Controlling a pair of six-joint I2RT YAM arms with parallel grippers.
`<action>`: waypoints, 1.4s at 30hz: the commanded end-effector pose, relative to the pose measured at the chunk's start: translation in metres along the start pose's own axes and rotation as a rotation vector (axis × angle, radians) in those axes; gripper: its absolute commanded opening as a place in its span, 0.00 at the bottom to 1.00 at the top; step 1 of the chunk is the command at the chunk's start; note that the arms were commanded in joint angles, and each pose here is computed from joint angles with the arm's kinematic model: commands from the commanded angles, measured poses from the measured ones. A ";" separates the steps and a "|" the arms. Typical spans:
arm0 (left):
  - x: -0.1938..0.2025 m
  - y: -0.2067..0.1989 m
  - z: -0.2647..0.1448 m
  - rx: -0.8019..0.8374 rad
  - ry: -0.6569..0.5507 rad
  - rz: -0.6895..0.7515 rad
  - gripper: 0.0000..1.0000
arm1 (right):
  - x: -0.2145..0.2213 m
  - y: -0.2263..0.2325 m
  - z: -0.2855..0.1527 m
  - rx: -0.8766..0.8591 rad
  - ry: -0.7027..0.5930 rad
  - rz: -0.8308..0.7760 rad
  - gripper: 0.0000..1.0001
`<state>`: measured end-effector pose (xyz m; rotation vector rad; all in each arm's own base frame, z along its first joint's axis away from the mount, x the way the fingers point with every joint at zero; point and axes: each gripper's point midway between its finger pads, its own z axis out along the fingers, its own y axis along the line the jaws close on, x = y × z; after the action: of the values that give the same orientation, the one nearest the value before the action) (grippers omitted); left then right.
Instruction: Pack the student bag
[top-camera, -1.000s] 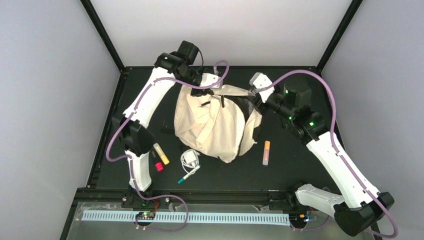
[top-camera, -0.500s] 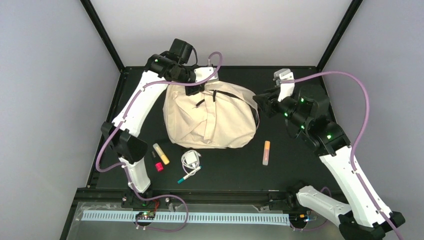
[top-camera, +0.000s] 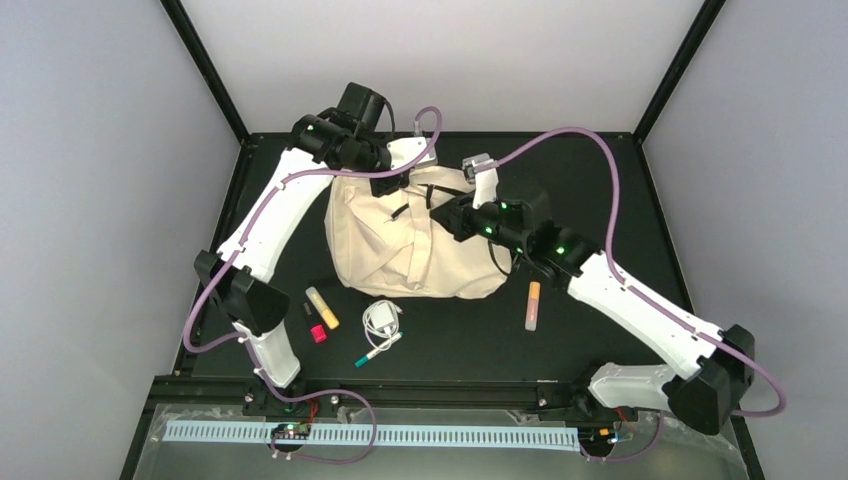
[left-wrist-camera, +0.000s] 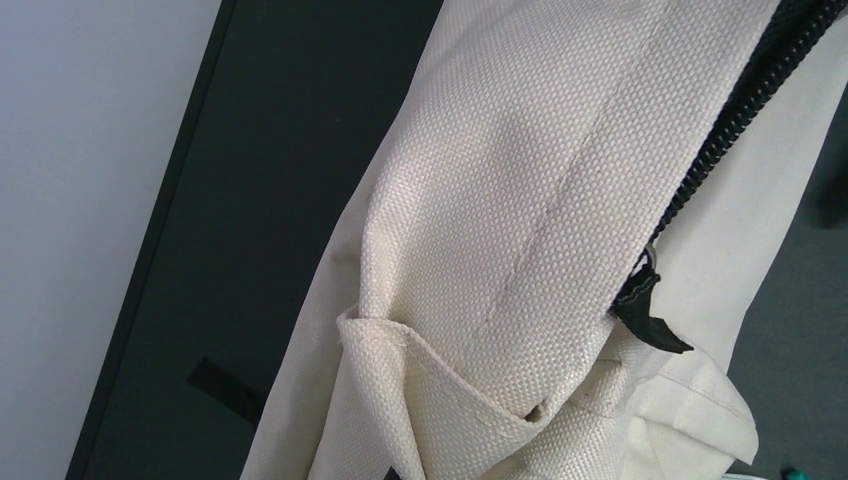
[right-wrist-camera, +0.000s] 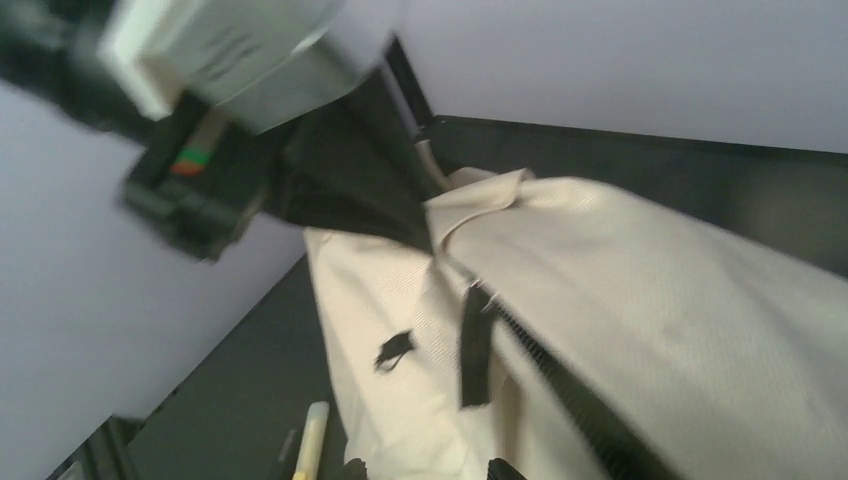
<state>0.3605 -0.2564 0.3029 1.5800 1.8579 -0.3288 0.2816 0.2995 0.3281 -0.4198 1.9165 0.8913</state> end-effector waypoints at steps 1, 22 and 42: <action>-0.021 -0.003 -0.021 -0.046 -0.084 0.014 0.02 | -0.035 -0.008 0.012 0.077 -0.124 0.038 0.32; -0.029 -0.022 -0.033 -0.015 -0.150 0.073 0.02 | -0.036 -0.044 0.052 0.237 -0.191 0.103 0.17; -0.010 -0.009 -0.022 -0.089 -0.060 0.072 0.02 | -0.009 -0.073 0.016 0.373 -0.080 -0.055 0.01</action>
<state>0.3439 -0.2554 0.3068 1.5870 1.7848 -0.3051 0.3445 0.2928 0.3081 -0.1935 1.9054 0.6224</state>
